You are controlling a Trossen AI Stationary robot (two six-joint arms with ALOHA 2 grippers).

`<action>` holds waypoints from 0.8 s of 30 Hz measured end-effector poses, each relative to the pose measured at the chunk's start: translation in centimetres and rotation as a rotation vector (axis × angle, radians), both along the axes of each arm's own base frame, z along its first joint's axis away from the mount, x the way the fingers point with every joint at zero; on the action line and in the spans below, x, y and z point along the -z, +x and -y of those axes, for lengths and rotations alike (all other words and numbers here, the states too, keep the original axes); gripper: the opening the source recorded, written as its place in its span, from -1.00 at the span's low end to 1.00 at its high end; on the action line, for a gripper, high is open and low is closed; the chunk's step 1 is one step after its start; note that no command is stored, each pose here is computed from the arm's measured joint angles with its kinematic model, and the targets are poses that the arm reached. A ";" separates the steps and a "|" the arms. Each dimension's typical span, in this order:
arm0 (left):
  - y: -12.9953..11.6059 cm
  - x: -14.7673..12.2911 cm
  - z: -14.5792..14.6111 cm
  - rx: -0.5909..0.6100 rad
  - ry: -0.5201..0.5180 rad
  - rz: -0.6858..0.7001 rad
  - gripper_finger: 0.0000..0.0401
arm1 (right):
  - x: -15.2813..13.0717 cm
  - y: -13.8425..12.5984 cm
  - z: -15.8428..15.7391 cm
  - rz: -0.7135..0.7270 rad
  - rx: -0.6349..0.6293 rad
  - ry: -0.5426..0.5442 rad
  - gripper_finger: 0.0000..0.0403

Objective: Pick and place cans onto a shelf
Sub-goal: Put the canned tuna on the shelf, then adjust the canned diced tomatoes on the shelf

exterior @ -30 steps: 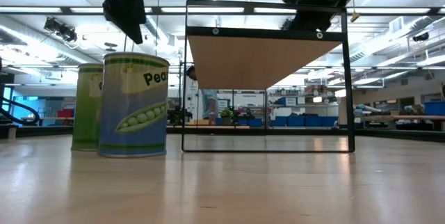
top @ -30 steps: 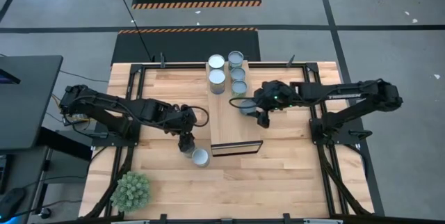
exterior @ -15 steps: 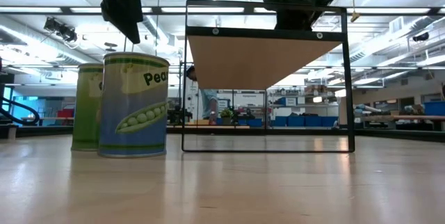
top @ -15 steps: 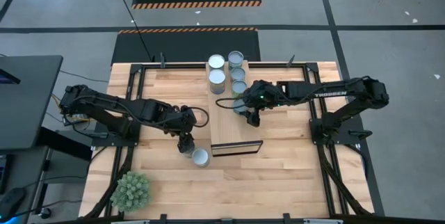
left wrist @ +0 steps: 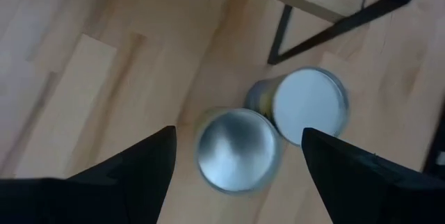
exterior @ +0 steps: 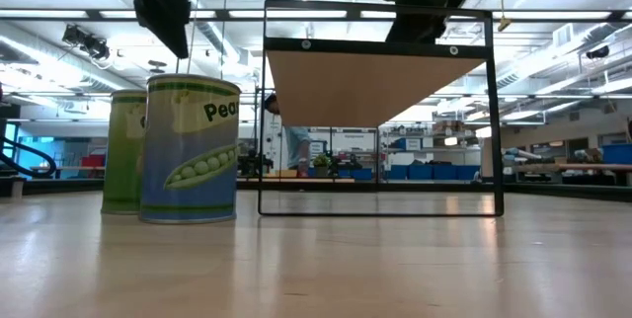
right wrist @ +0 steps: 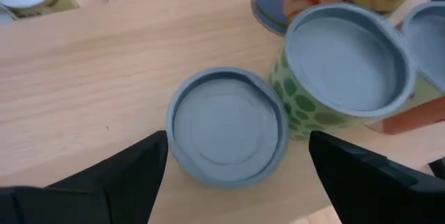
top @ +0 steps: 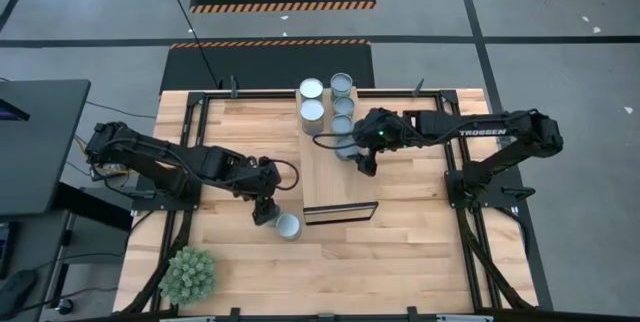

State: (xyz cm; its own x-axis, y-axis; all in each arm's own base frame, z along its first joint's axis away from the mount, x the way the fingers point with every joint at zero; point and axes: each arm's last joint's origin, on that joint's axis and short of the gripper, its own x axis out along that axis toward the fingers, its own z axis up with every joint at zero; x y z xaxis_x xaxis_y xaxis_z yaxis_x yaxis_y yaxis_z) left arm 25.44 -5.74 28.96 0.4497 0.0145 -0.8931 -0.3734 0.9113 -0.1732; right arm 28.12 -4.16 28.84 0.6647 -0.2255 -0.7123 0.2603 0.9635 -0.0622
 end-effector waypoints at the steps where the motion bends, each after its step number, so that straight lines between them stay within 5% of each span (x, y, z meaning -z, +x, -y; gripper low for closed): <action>1: 0.0 0.0 0.0 0.000 -0.015 -0.002 0.57 | -0.2 -0.1 0.0 0.004 0.001 0.001 0.77; 14: -0.1 0.0 0.1 -0.023 -0.042 -0.012 0.57 | -3.9 -3.0 0.1 0.073 0.044 0.053 0.76; 24: -0.8 0.2 0.0 -0.028 -0.073 -0.094 0.57 | -3.3 -4.1 2.8 -0.105 0.004 -0.062 0.72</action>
